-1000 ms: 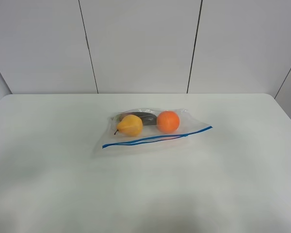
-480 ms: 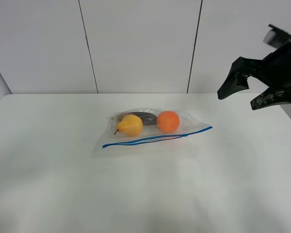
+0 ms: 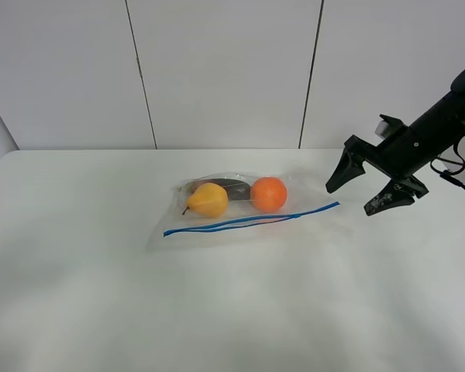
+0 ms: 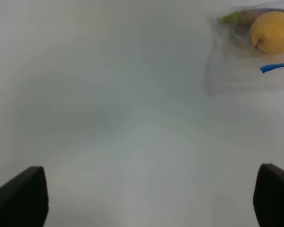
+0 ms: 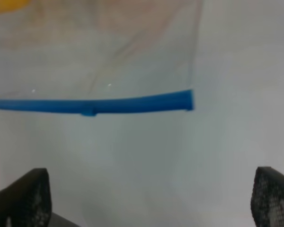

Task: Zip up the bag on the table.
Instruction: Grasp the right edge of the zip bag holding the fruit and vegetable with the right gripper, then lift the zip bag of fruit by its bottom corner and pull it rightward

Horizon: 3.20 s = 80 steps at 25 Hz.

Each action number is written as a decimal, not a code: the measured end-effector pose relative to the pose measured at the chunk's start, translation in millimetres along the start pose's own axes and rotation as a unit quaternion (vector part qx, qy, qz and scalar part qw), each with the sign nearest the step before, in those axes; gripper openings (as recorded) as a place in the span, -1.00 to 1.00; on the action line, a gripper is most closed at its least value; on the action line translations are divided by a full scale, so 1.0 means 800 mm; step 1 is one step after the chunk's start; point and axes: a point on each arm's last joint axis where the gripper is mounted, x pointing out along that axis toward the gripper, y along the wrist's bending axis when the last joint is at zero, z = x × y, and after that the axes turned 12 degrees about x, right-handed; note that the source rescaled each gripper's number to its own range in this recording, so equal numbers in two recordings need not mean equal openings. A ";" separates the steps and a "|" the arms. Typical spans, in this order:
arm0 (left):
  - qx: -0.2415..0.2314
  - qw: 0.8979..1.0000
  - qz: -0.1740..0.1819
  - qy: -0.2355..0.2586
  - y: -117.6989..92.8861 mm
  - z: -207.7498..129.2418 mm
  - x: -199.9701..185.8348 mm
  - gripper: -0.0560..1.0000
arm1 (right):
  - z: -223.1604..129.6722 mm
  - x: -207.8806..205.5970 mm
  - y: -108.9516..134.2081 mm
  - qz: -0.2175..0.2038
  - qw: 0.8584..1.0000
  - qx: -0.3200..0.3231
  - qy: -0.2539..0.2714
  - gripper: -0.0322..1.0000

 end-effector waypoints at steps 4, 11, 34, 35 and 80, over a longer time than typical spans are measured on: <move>0.000 1.000 0.000 0.000 0.000 0.000 0.000 1.00 | 0.015 0.018 -0.018 0.044 0.999 0.020 0.021 0.93; 0.000 1.000 0.000 0.000 0.000 0.000 0.000 1.00 | 0.033 0.059 -0.030 0.103 0.992 0.057 0.045 0.59; 0.000 1.000 0.000 0.000 0.000 0.000 0.000 1.00 | 0.038 0.070 -0.032 0.128 0.990 0.047 0.042 -0.40; 0.000 1.000 0.000 0.000 0.000 0.000 0.000 1.00 | 0.038 0.070 -0.032 0.128 0.990 0.046 0.044 -0.41; 0.000 1.000 0.000 0.000 0.000 0.000 0.000 1.00 | 0.015 0.102 0.033 0.178 0.981 0.000 0.081 -0.93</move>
